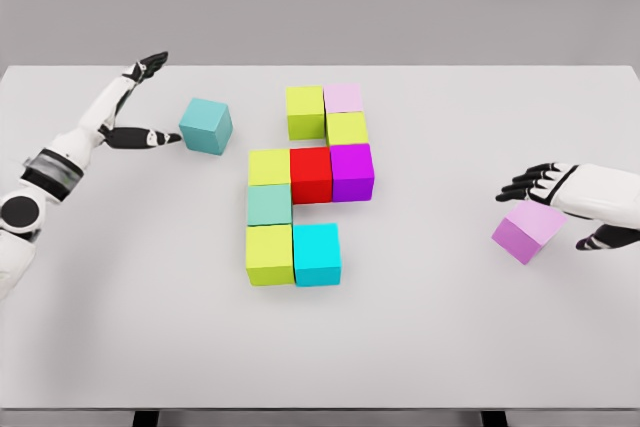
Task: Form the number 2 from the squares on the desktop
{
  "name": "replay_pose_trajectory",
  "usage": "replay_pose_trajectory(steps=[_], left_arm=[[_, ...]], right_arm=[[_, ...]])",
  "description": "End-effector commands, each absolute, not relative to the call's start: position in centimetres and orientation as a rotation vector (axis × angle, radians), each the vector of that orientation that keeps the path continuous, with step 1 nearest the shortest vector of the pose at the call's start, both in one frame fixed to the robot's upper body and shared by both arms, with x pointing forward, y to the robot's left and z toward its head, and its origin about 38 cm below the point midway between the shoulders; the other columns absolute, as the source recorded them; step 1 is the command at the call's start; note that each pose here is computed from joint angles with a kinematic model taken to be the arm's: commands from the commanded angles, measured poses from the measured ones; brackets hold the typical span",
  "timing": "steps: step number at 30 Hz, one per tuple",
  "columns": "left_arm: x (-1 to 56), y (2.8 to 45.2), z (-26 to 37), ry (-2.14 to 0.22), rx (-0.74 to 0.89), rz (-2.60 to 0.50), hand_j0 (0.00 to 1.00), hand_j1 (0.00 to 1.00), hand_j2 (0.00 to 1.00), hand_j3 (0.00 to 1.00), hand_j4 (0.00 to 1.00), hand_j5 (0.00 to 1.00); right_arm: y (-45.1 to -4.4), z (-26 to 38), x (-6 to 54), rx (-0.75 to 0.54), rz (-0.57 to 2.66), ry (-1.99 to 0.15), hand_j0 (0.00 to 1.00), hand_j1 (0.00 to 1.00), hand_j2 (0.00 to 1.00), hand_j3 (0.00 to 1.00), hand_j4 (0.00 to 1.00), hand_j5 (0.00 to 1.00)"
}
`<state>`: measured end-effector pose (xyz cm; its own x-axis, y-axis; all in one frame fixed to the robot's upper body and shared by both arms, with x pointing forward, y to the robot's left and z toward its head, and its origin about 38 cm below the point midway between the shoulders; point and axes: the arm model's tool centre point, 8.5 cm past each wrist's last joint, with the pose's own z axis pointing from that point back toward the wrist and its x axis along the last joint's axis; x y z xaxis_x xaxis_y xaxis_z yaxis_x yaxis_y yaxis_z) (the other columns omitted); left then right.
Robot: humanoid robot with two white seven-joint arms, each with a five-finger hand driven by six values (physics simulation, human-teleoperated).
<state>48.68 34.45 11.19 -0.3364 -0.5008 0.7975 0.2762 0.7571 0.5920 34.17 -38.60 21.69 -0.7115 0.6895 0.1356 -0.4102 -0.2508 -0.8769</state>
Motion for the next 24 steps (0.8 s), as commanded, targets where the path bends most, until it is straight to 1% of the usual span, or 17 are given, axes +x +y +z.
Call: replay_pose_trajectory(steps=[1,8,11,16,24], left_arm=[[48.7,34.6,10.8,-1.738,0.162,-0.756,1.0,1.0,1.0,1.0,1.0,1.0],[48.7,34.0,10.0,-1.705,0.141,-0.797,1.0,1.0,1.0,1.0,1.0,1.0],[49.4,33.8,11.1,-1.71,0.127,-0.835,1.0,1.0,1.0,1.0,1.0,1.0],[49.4,34.1,11.3,-1.696,0.121,-0.859,1.0,1.0,1.0,1.0,1.0,1.0],[49.3,35.3,12.6,-1.621,0.066,-1.023,1.0,1.0,1.0,1.0,1.0,1.0]], right_arm=[[-38.6,21.2,34.2,-0.353,2.001,-1.29,0.99,0.99,0.99,0.99,0.99,0.99],[-38.0,20.9,34.9,-0.362,1.998,-1.308,0.99,0.99,0.99,0.99,0.99,0.99],[-38.2,21.1,34.9,-0.367,2.0,-1.305,0.99,0.99,0.99,0.99,0.99,0.99],[-38.4,21.2,35.0,-0.375,2.004,-1.295,0.99,0.99,0.99,0.99,0.99,0.99],[-38.6,21.4,35.1,-0.392,2.01,-1.285,0.99,0.99,0.99,0.99,0.99,0.99]])
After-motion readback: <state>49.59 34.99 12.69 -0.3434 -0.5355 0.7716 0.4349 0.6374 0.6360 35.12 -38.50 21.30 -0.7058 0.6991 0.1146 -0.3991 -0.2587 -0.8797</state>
